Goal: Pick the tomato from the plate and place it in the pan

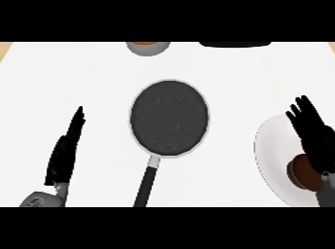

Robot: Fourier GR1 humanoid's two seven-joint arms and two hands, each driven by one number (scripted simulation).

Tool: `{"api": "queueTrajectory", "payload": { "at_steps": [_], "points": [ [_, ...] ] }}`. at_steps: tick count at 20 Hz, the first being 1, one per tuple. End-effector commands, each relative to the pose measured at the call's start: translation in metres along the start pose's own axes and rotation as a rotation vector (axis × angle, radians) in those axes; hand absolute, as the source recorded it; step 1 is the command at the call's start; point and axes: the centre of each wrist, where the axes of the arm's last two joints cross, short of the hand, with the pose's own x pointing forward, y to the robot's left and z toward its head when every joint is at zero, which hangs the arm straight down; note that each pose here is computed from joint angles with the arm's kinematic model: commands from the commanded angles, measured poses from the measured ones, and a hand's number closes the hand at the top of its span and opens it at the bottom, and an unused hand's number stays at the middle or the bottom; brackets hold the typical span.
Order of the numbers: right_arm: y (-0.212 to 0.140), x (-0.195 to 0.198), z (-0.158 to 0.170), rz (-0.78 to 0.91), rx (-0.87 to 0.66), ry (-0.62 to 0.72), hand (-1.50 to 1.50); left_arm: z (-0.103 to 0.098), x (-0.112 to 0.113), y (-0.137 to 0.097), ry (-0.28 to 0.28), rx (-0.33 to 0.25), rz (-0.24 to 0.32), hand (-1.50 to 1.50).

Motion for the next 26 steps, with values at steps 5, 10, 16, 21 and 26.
{"api": "queueTrajectory", "payload": {
  "at_steps": [5, 10, 16, 21, 26],
  "points": [
    [0.016, 0.096, -0.019, 0.024, 0.592, -0.418, -1.5, -0.015, -0.003, 0.065, 0.149, 0.13, -0.105, 0.0],
    [-0.085, 0.096, -0.004, 0.263, -0.072, -0.511, 1.5, -0.013, -0.007, 0.091, 0.253, 0.149, -0.09, 0.0],
    [-0.145, 0.047, 0.023, 0.01, 0.176, -0.688, -1.5, -0.016, 0.008, 0.102, 0.284, 0.128, -0.092, 0.0],
    [-0.169, 0.086, 0.034, 0.257, 0.277, -0.655, -1.5, -0.023, 0.01, 0.111, 0.289, 0.131, -0.085, 0.0],
    [-0.175, 0.152, 0.044, 0.606, 0.286, -0.549, -1.5, -0.023, 0.009, 0.093, 0.301, 0.131, -0.082, 0.0]
  ]
}}
